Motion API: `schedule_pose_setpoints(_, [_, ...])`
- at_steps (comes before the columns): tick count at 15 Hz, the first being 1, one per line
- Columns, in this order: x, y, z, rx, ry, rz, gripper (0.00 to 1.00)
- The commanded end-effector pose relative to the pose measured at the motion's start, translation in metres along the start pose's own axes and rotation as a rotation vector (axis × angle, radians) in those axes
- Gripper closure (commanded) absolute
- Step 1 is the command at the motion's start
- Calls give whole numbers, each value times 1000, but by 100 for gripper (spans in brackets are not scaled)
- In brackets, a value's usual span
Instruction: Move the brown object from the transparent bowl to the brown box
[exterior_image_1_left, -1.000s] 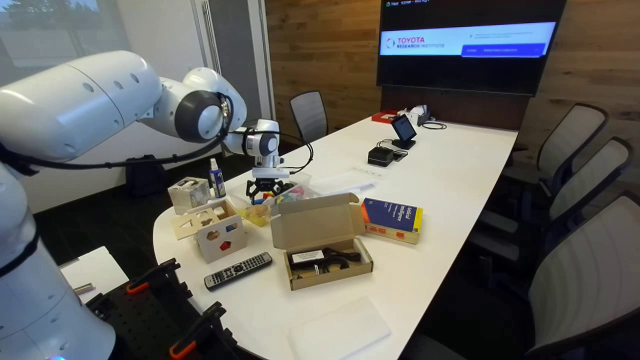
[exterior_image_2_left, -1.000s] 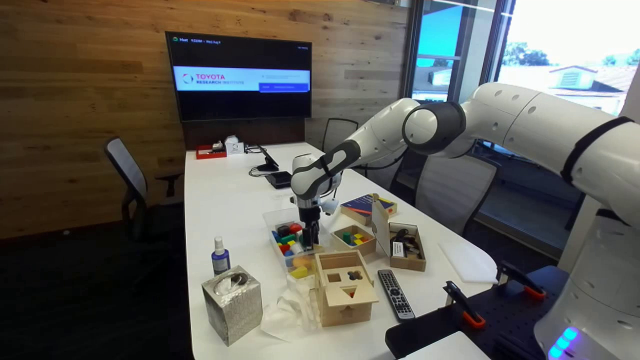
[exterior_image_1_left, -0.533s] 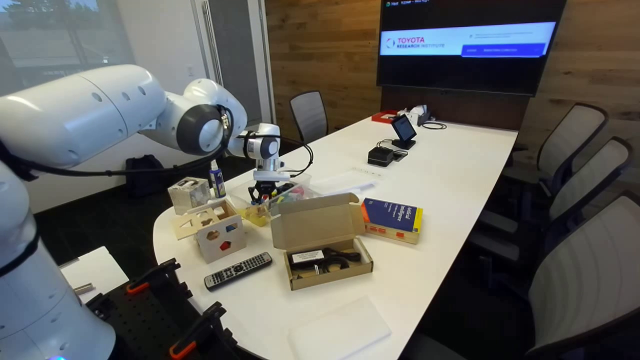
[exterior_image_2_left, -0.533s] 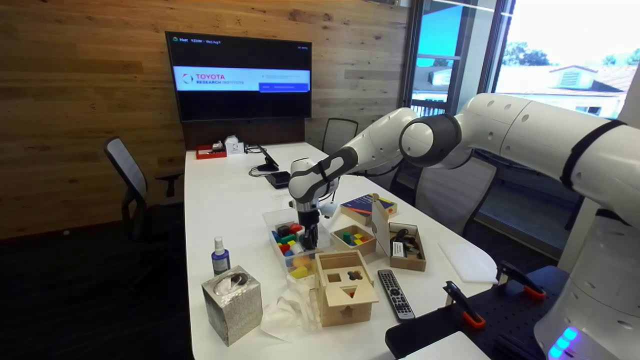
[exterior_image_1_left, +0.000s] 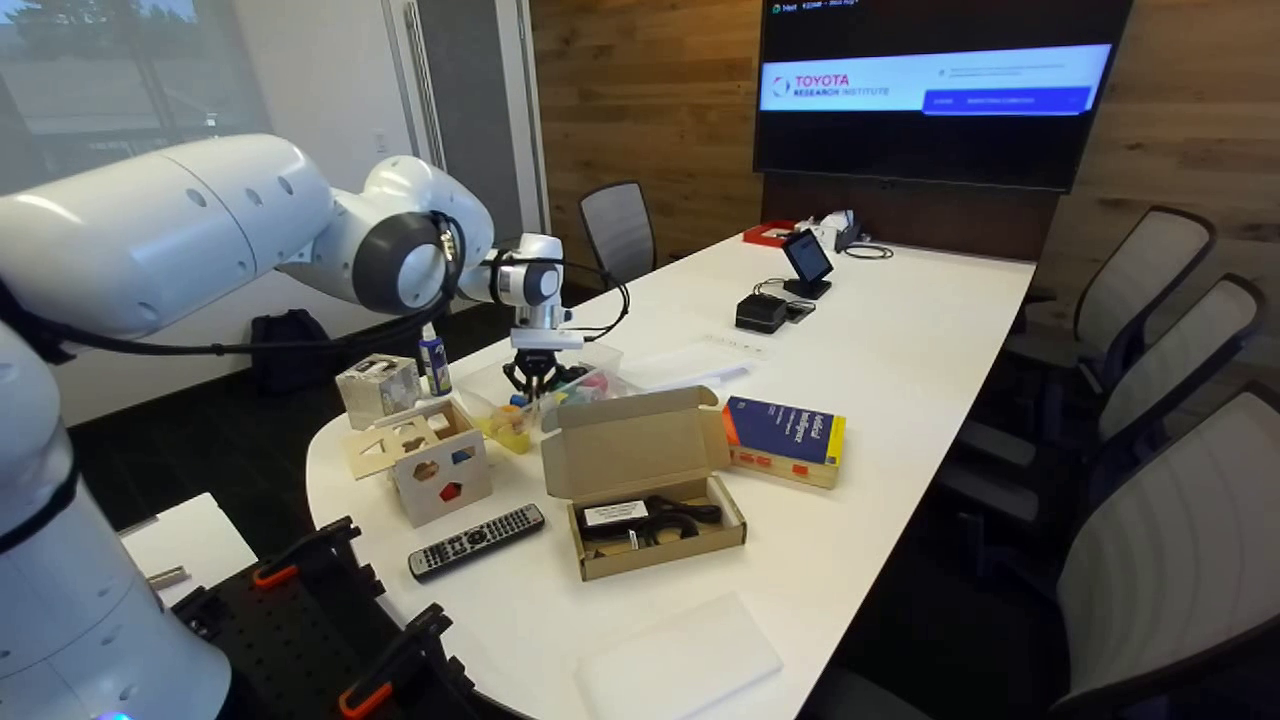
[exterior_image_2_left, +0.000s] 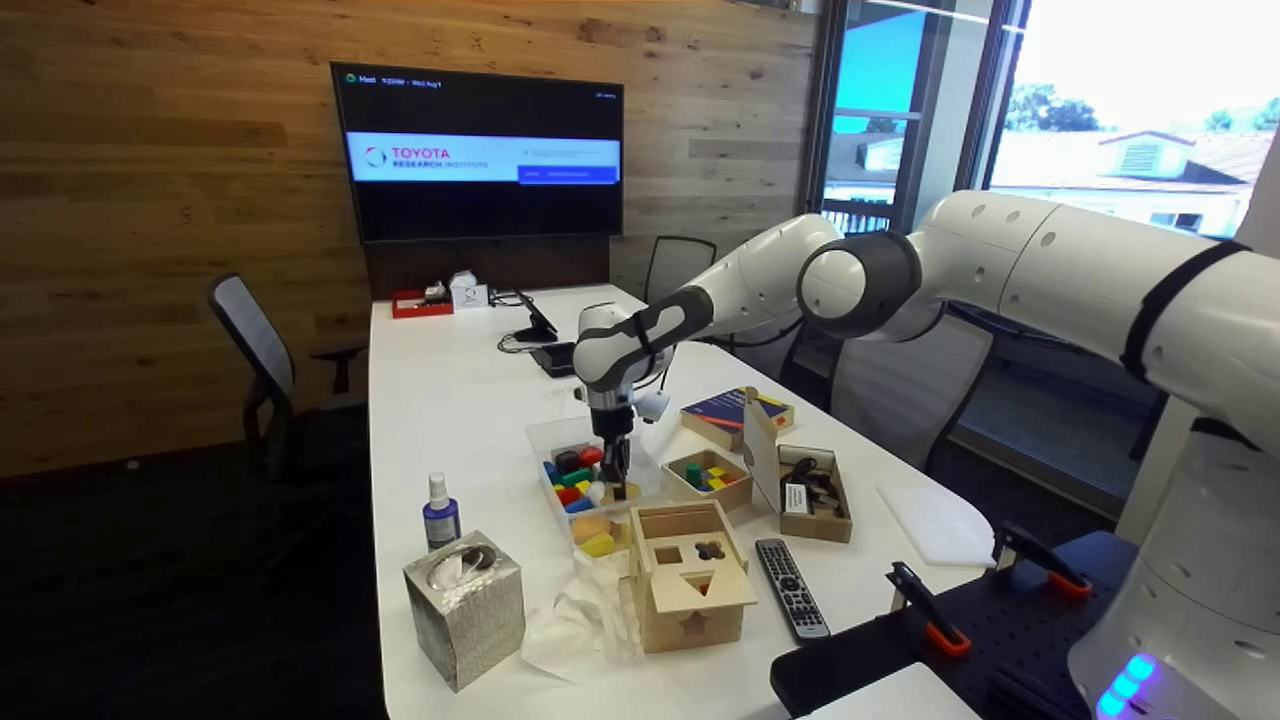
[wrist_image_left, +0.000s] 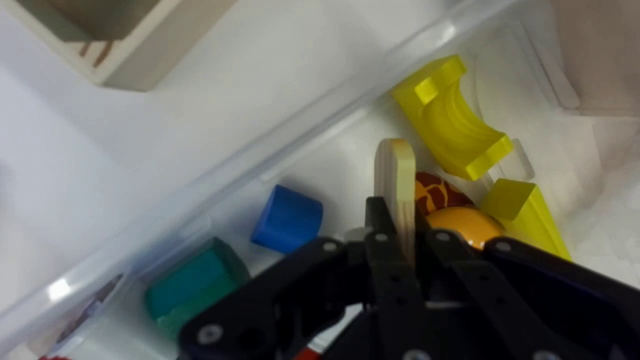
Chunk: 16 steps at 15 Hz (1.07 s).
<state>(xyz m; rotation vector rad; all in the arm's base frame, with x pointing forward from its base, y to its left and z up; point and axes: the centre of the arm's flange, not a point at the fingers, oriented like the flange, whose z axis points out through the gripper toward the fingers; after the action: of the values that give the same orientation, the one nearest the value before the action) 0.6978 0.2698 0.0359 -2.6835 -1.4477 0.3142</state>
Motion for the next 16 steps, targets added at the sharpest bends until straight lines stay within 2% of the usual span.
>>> schedule_pose_setpoints(1, [-3, -2, -37, -9, 22, -5, 98])
schedule_pose_setpoints(5, [-25, -5, -88, -88, 88, 25, 98])
schedule_pose_setpoints(7, [-37, -17, -128, -146, 123, 36, 98])
schedule_pose_setpoints(10, [-51, -20, -169, -234, 120, 205, 98])
schedule_pose_setpoints(13, [-55, -5, -176, -287, 81, 358, 98])
schedule_pose_setpoints(16, [-76, 23, -152, -314, 21, 512, 98])
